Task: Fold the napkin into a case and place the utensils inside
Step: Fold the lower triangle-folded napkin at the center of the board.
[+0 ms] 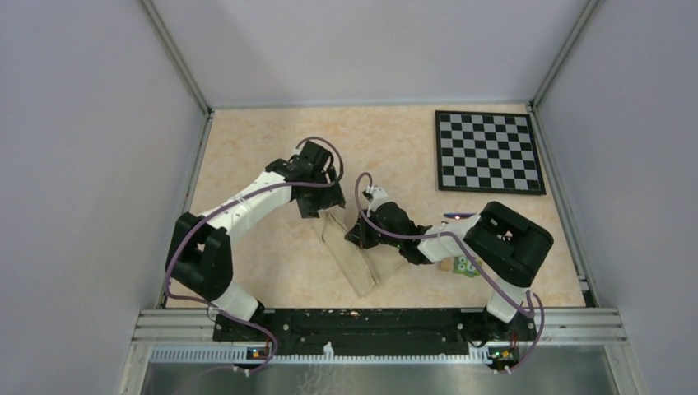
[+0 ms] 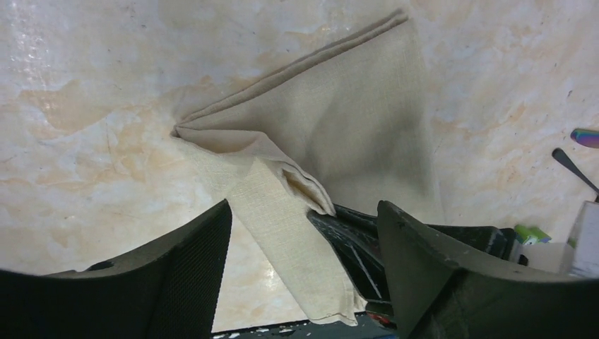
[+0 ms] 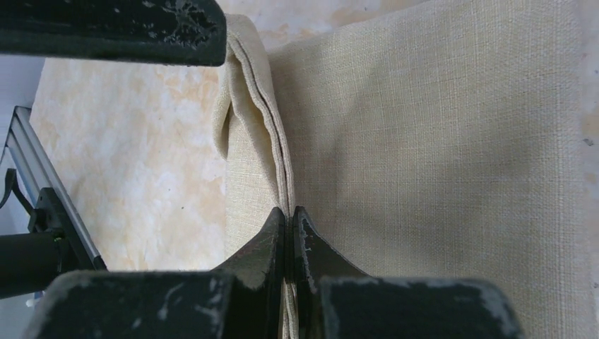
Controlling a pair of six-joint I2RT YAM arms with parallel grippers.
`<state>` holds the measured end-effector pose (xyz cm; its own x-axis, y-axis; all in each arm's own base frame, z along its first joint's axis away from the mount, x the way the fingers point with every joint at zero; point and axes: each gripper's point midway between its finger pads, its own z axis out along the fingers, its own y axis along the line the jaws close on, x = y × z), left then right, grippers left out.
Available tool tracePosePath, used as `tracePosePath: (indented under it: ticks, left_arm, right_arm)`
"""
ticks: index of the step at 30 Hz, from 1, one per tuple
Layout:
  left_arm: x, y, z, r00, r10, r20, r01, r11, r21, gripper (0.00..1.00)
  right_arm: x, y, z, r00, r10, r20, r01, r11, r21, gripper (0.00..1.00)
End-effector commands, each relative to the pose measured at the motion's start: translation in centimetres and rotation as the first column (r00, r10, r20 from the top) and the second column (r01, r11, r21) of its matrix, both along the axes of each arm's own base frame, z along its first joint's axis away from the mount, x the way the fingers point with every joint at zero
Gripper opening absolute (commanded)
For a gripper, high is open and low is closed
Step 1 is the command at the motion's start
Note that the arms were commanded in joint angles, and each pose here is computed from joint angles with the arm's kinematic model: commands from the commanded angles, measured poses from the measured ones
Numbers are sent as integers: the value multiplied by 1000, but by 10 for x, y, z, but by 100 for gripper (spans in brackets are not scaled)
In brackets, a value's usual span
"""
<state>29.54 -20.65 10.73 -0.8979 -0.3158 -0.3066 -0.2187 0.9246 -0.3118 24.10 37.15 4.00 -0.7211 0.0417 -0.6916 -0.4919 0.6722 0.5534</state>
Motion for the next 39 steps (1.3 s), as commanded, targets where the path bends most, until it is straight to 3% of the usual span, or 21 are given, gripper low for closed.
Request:
tracePosePath:
  ticks: [1,13,20,39]
  left_arm:
    - [4,10,7,999,-9,52,13,997,-81,77]
    - [5,17,2,996,7,88,14,973,-232,60]
    - [10,13,-10,998,-3,67,20,969,-246,32]
    - [20,-9,-38,998,-50,27,57,941,-332,10]
  right_arm:
    - [11,-5,25,998,-48,50,46,998,43,0]
    - [11,-10,5,998,-59,12,59,998,16,0]
    - [14,-17,-3,996,-89,1,89,996,-7,0]
    - [17,-26,-17,993,-117,-22,116,993,-24,0]
